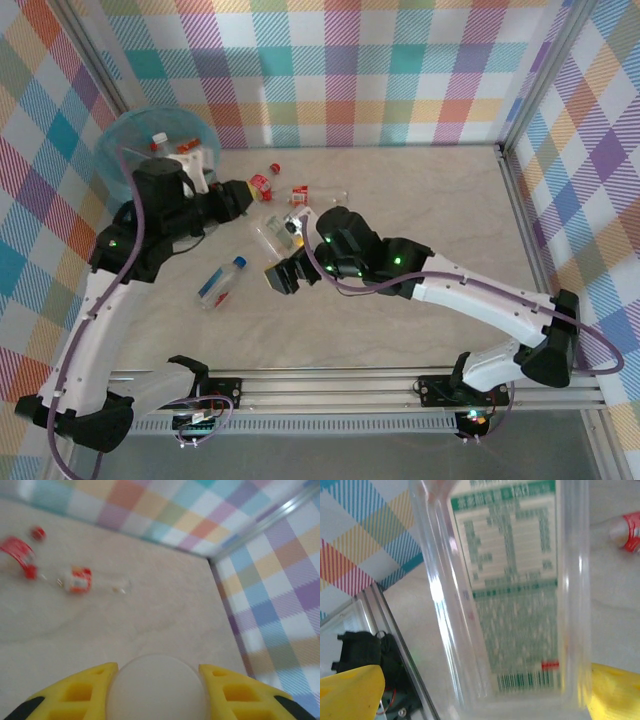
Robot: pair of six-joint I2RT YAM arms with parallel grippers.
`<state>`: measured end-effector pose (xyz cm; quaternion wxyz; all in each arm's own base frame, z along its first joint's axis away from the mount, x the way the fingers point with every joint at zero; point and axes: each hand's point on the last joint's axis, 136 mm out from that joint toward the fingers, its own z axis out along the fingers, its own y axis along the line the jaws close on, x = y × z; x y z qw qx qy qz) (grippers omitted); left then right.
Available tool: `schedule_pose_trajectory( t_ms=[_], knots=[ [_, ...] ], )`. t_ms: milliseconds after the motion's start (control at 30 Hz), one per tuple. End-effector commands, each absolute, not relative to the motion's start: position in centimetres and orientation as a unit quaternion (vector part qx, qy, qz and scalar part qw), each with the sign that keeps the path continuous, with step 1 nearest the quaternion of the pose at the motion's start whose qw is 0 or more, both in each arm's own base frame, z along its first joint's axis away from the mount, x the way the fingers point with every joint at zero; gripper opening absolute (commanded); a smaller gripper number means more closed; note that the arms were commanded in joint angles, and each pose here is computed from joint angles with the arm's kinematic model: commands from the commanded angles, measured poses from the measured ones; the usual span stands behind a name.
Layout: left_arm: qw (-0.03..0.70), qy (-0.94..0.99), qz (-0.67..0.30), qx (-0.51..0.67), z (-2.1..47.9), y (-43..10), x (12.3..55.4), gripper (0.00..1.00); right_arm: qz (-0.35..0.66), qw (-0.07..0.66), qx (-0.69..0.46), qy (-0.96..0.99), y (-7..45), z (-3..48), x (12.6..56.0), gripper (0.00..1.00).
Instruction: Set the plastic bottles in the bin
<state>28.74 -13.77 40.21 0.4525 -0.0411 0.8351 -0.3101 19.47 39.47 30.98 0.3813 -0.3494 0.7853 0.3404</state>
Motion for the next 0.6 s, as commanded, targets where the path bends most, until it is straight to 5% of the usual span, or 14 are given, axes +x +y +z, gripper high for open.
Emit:
schedule_pose_trajectory(
  t_ms=[0,233,567],
  knots=[
    [0.566,0.793,-0.217,-0.059,46.7,-9.6,29.8,0.00,0.357,0.437,-0.341,0.752,41.6,35.9,20.9,0.99],
    [0.631,0.767,-0.008,-0.116,52.6,-0.3,34.5,0.00,0.383,0.443,-0.349,0.731,45.5,38.6,22.0,1.00],
    [0.593,0.764,0.083,-0.241,49.3,12.5,40.5,0.00,0.408,0.389,-0.357,0.745,48.6,36.5,21.9,1.00]
  ],
)
